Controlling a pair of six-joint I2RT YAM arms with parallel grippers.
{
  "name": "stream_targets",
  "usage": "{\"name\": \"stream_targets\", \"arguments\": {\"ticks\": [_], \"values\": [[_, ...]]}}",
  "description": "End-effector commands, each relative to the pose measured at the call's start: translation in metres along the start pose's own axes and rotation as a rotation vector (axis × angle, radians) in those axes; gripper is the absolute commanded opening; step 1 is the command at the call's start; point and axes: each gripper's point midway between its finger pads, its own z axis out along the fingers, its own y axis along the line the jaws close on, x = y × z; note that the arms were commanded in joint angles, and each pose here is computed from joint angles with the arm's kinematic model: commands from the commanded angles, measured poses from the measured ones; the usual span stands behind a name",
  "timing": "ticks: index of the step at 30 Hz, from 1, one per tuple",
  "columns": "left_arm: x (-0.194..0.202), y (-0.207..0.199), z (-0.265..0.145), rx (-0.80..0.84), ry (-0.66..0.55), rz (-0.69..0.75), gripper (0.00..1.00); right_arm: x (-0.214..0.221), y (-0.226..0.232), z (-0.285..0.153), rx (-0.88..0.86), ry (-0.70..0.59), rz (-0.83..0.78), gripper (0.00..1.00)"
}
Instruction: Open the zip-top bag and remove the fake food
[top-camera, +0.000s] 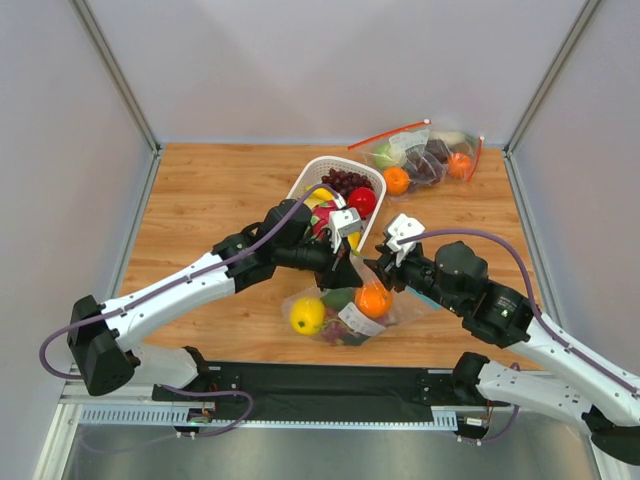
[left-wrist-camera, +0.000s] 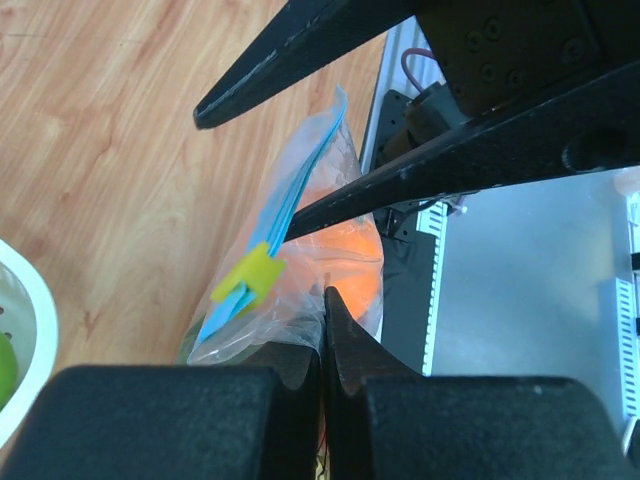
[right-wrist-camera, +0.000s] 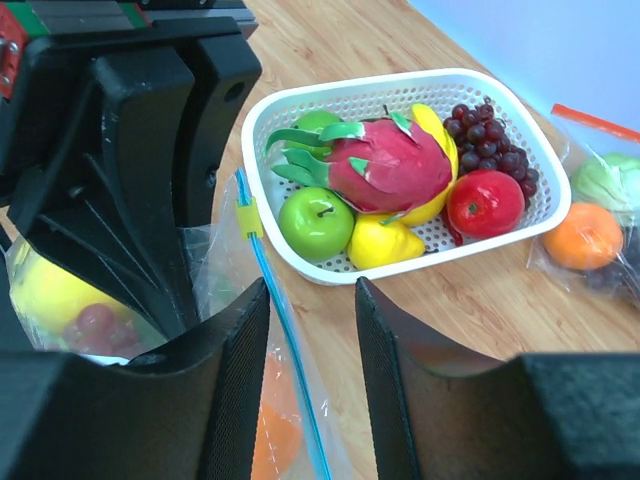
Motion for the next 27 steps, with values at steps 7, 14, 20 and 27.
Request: {"name": "stream_targets", "arguments": {"ticks": [7,14,20,27], "values": [[-0.007,-0.026,-0.017,0.1,-0.02,0.091,0.0,-0.014,0.034,0.008,-0.197,-0.041,-0.047,0.3],[0.007,-0.021,-0.023,0.071,0.004,0.115,0.0,-0.009,0.044,0.006,-0.259,-0.004,-0.052,0.0],[0.021,-0.007,-0.03,0.003,-0.005,0.114,0.07,-0.015,0.042,-0.005,-0.265,-0.049,-0.035,0.0],[0.014,-0.014,-0.029,0.07,-0.091,0.117,0.72,-0.011,0.05,-0.006,-0.326,-0.039,0.005,0.0]]}}
